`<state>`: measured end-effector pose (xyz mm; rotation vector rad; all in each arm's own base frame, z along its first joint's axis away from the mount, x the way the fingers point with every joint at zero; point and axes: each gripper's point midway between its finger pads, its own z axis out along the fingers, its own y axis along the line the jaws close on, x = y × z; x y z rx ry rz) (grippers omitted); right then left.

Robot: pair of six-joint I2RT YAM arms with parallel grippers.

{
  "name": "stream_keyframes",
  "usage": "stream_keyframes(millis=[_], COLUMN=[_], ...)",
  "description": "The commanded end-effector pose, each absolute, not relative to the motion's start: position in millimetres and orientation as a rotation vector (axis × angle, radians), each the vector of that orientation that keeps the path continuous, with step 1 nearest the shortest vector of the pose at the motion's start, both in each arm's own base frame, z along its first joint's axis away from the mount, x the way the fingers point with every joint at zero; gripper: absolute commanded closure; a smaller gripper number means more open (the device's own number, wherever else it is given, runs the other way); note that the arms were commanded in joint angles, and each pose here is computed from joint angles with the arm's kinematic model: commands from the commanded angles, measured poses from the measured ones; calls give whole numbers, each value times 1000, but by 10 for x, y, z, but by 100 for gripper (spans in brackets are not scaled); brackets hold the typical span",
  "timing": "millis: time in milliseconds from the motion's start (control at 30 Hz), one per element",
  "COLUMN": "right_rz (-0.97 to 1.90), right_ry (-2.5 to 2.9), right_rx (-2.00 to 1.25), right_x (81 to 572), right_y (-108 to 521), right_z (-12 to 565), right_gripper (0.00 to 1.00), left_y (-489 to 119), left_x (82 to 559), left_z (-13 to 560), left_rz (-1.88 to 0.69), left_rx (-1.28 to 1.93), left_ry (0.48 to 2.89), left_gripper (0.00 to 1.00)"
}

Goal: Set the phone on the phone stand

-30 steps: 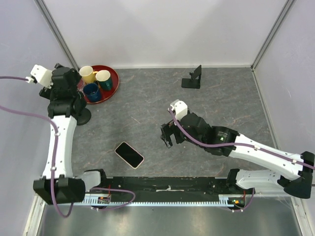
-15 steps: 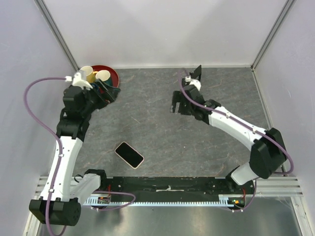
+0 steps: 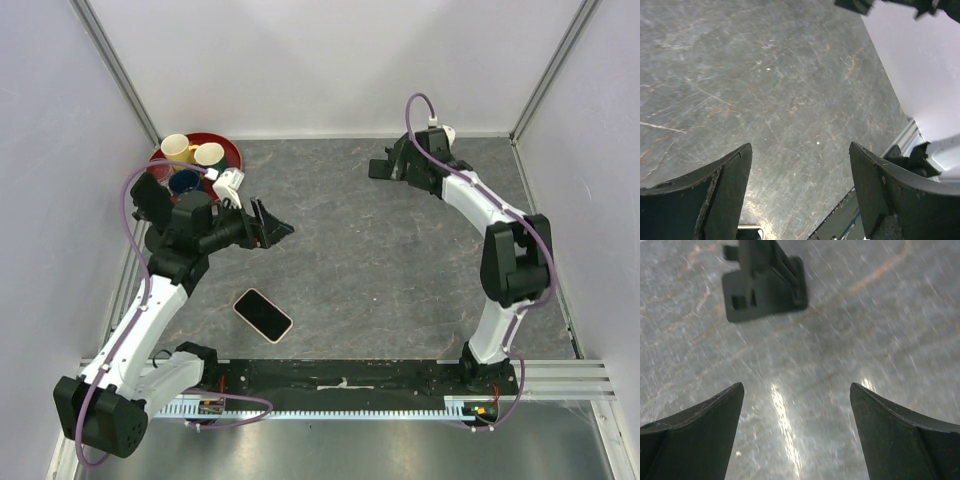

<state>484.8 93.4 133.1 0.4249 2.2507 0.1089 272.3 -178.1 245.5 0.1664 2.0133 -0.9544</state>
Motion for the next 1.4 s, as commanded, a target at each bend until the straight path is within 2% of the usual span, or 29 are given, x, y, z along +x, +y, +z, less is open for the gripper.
stream_keyframes(millis=[0,100,200,333,400,567,667,733,867,967,1133,1367], right_rz=[97,28,-32,-14,-21,-35,-12,-3,7,23,58,165], right_ry=[2162,2141,2120,2109,2110,2086,2081,2077,2075,2076,2068,2040], right_rx=[236,204,201,173,171,181,163,155,147,137,105,16], right_x=[5369,5603,5746,5900,5963,6079,6137,6150,6165,6174,6157,5929], right_y=[1092,1053,983,1006,1004,944,971,988,992,1013,1070,1202], right_z=[1588,1612,1623,1602,1577,1624,1649,1664,1670,1661,1770,2112], right_gripper=[8,11,20,42,49,49,54,63,69,77,100,100], left_y=[-1965,-2014,-2037,-2073,-2079,-2080,-2085,-2083,-2083,-2082,-2078,-2085], left_x=[2627,2591,2579,2554,2550,2555,2557,2566,2574,2586,2595,2604], left_z=[2636,2616,2592,2586,2576,2567,2547,2540,2512,2500,2468,2445], left_rz=[-1027,-1032,-1036,-1057,-1062,-1061,-1063,-1061,-1058,-1055,-1049,-1052], left_rx=[311,335,342,355,356,356,356,356,355,352,349,350], left_ry=[1920,1921,1929,1933,1938,1940,1947,1948,1956,1960,1968,1976], left_gripper=[16,16,16,17,17,17,17,17,17,18,18,18])
